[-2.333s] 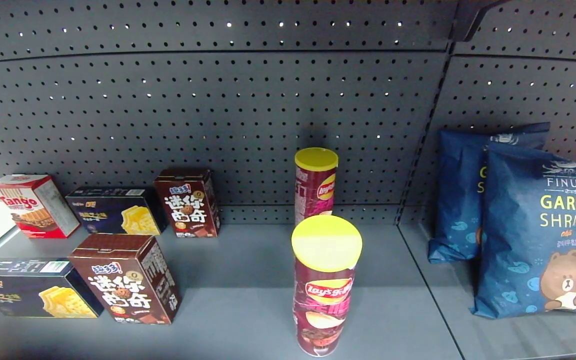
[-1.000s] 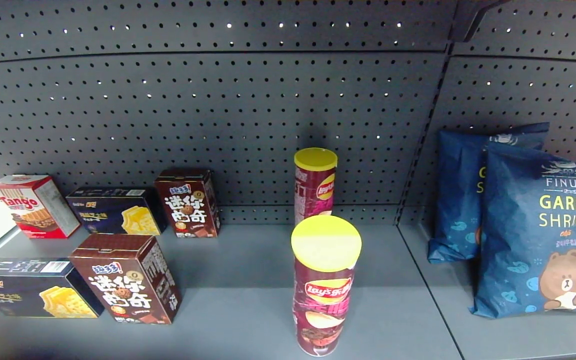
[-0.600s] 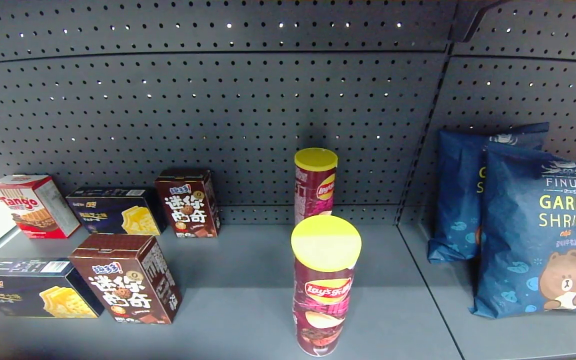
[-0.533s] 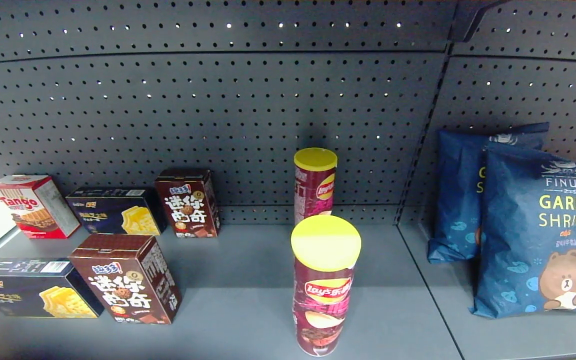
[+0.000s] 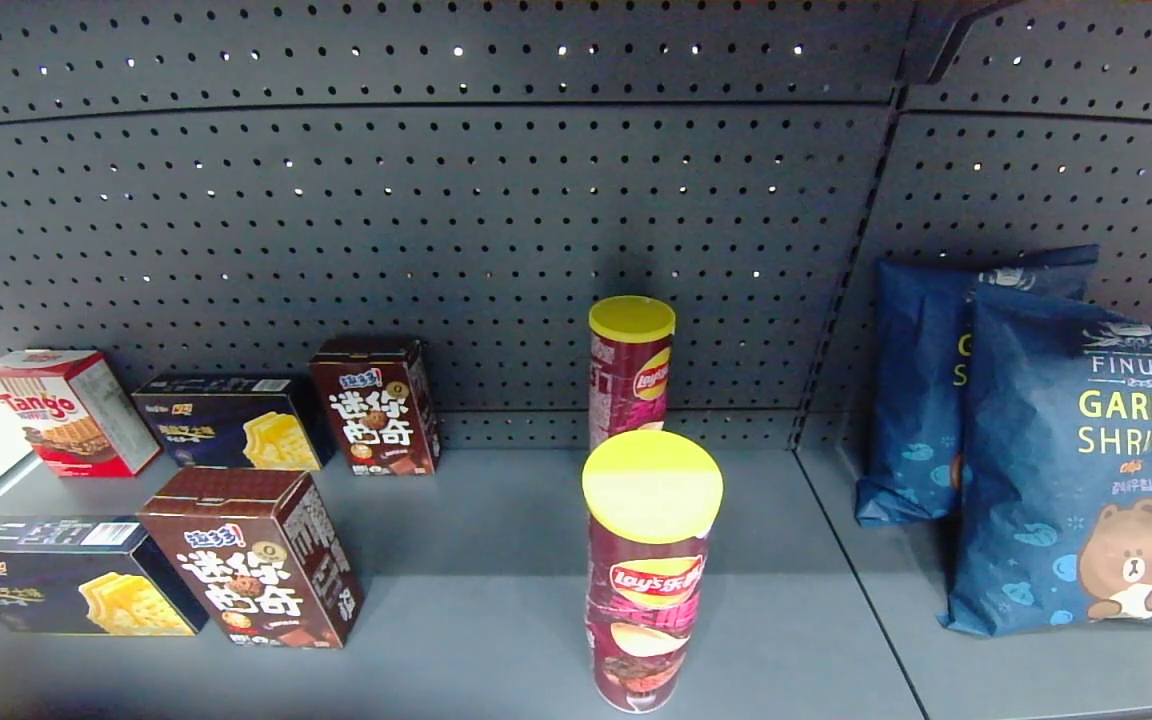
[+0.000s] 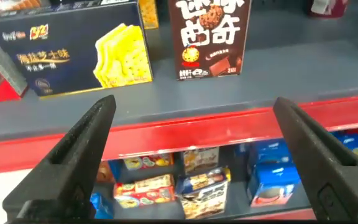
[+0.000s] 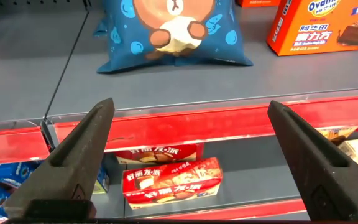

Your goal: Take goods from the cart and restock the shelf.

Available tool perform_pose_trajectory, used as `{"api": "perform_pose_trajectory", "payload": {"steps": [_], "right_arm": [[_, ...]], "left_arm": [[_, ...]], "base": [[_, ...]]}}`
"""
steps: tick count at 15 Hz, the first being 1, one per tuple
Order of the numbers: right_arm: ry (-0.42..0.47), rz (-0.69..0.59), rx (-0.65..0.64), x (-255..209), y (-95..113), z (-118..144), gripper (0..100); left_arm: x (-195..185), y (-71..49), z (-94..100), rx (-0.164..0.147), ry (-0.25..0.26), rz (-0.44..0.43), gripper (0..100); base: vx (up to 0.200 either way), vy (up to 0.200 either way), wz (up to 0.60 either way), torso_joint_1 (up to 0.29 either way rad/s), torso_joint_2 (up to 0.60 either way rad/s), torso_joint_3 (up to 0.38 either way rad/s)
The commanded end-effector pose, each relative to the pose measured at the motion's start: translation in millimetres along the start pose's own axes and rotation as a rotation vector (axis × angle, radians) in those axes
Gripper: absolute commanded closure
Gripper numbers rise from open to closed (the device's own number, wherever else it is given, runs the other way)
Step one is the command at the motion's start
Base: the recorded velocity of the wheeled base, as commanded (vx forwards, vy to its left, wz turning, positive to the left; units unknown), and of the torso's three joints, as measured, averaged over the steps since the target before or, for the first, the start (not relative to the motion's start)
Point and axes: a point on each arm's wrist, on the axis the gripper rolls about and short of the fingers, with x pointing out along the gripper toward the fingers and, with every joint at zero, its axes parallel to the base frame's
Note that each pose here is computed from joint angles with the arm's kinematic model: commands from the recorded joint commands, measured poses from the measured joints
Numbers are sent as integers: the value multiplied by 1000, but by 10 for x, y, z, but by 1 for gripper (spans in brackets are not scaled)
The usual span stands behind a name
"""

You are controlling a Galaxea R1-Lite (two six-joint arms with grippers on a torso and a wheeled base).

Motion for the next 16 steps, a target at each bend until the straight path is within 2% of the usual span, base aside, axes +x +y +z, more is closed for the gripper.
{"api": "perform_pose_trajectory", "payload": {"steps": [1, 2, 3, 4, 5, 6, 8, 11, 12, 13, 14, 15, 16], "right_arm": [[5, 0, 1, 4, 0, 2, 0], [5, 0, 1, 4, 0, 2, 0], [5, 0, -1, 4, 0, 2, 0], [5, 0, -1, 4, 0, 2, 0], [5, 0, -1, 4, 0, 2, 0], [5, 0, -1, 4, 0, 2, 0], [5, 0, 1, 4, 0, 2, 0], [5, 0, 1, 4, 0, 2, 0], [4, -2, 5, 4, 0, 3, 0], [4, 0, 10, 4, 0, 3, 0], [4, 3, 9, 4, 1, 3, 0], [5, 4, 8, 4, 1, 2, 0], [5, 3, 7, 4, 1, 2, 0]], "left_arm": [[0, 19, -4, -33, -6, 84, 0], [0, 19, -4, -33, -6, 84, 0], [4, 22, -7, -10, -22, 99, 0], [5, 4, -8, 48, -21, 16, 0], [3, -20, 0, 130, -35, -92, 0], [3, -17, 2, 131, -36, -80, 0], [5, 8, -6, 68, -22, 30, 0], [4, 26, -7, 19, -19, 116, 0], [5, 10, -6, 66, -21, 46, 0], [6, -15, -7, 93, -26, -69, 0], [6, -15, -4, 106, -25, -81, 0], [4, -14, 0, 105, -31, -76, 0], [5, -5, -7, 72, -24, -28, 0]], "base": [[0, 0, 0, 0, 0, 0], [0, 0, 0, 0, 0, 0], [0, 0, 0, 0, 0, 0], [0, 0, 0, 0, 0, 0], [0, 0, 0, 0, 0, 0], [0, 0, 0, 0, 0, 0], [0, 0, 0, 0, 0, 0], [0, 0, 0, 0, 0, 0], [0, 0, 0, 0, 0, 0], [0, 0, 0, 0, 0, 0], [0, 0, 0, 0, 0, 0], [0, 0, 0, 0, 0, 0], [0, 0, 0, 0, 0, 0]]}}
